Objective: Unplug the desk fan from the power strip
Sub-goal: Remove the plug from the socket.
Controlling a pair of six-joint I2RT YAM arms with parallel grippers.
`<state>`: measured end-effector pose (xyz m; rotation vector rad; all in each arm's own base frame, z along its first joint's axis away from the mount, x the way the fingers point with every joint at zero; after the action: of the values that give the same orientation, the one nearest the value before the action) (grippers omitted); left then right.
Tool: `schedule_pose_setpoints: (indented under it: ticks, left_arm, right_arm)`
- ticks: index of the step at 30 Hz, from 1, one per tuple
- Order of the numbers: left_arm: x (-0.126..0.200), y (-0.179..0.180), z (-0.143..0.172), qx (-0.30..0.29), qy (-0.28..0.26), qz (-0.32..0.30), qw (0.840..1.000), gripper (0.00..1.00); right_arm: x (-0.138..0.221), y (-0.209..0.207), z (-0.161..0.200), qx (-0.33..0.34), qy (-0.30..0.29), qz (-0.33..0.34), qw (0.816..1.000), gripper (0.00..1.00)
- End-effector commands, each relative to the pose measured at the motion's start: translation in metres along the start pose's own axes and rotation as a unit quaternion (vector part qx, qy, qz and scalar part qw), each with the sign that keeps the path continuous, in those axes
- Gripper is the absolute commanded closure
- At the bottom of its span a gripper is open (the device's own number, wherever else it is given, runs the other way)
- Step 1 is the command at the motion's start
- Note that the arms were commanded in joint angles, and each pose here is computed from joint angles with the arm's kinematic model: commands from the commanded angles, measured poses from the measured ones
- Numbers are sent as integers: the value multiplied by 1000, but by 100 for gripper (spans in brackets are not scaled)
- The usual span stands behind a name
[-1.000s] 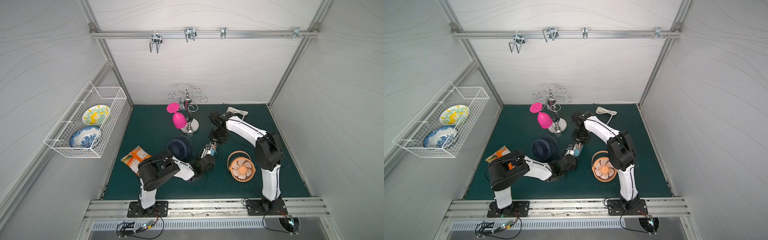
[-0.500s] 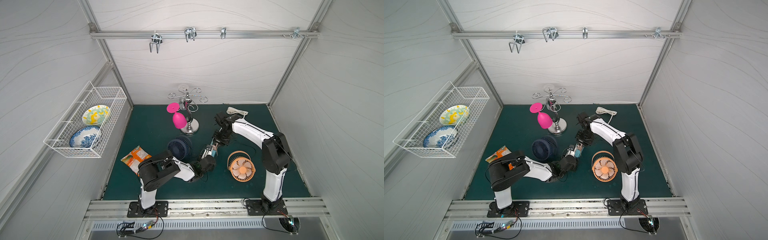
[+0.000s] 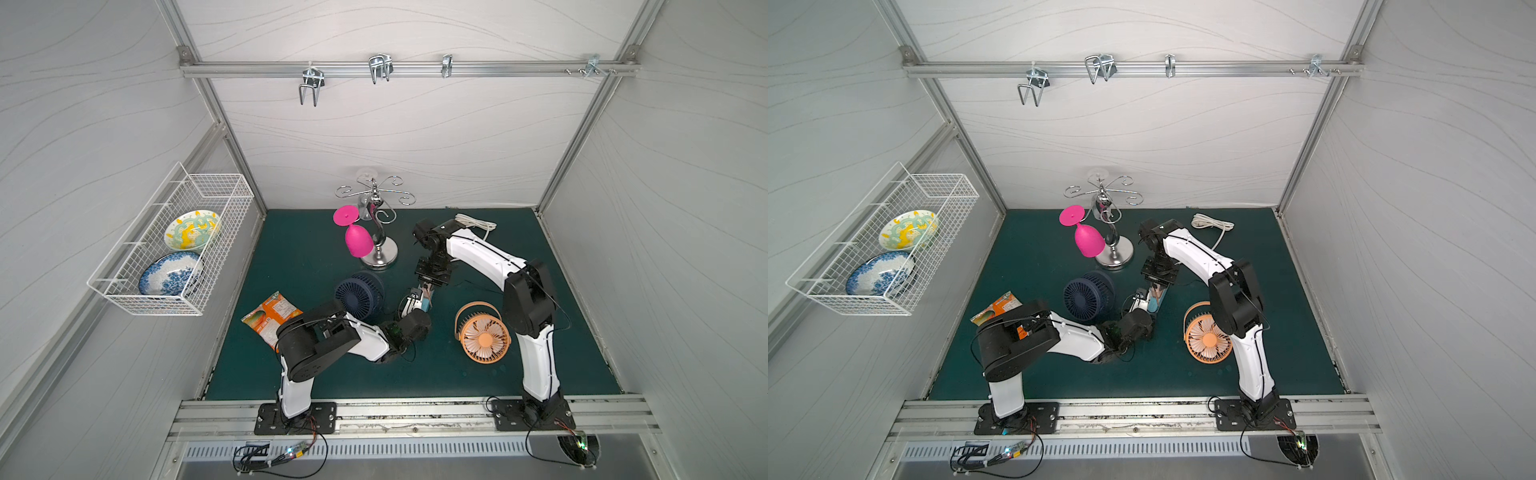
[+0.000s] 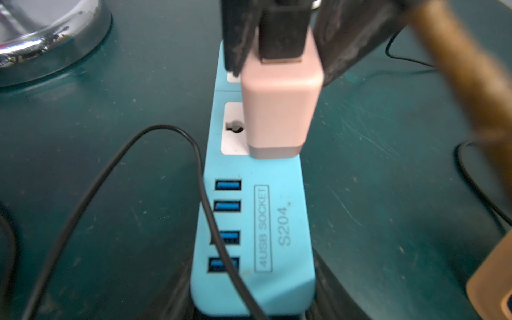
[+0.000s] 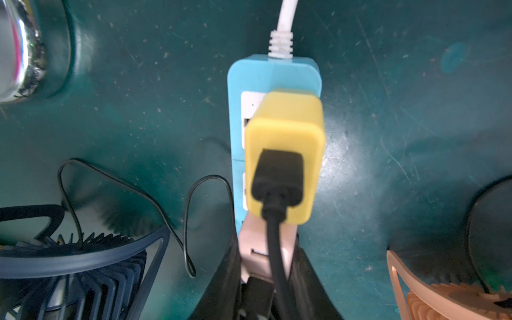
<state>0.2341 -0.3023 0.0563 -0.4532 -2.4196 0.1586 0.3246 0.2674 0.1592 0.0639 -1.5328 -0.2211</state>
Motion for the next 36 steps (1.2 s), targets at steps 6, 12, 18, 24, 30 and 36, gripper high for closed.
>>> schedule_pose_setpoints:
  ticks: [6,12,18,24,30,36]
  left_arm:
    - [-3,25,48,-29,96,-40,994,94]
    - [-3,22,44,-36,93,-39,994,93]
    - [-4,23,45,-38,97,-41,994,93]
    - [-3,23,45,-36,95,-42,994,93]
    - [-2,24,45,-37,95,-46,994,93]
    - [-1,25,42,-38,91,-50,994,92]
  right_arm:
    - [12,-24,-17,-59,-4,-77,995,100]
    - [18,-7,-9,-4,-35,-30,999,100]
    - [16,12,1,52,-48,12,997,100]
    - [14,-5,-2,14,-36,-24,999,100]
    - [35,-10,-1,4,-56,-68,996,100]
    - [73,-13,-2,1,-88,-100,991,100]
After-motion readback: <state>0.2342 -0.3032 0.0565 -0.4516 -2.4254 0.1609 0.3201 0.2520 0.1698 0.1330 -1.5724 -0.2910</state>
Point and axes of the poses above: each gripper's point midway between its finger pads, its own x axis back along the fingers, its own y axis along the line the jaws close on, z = x × y, the point moved 7 cm from there along x, back along the fingers, and after that the axes turned 8 degrees about x, right-handed, at the moved point
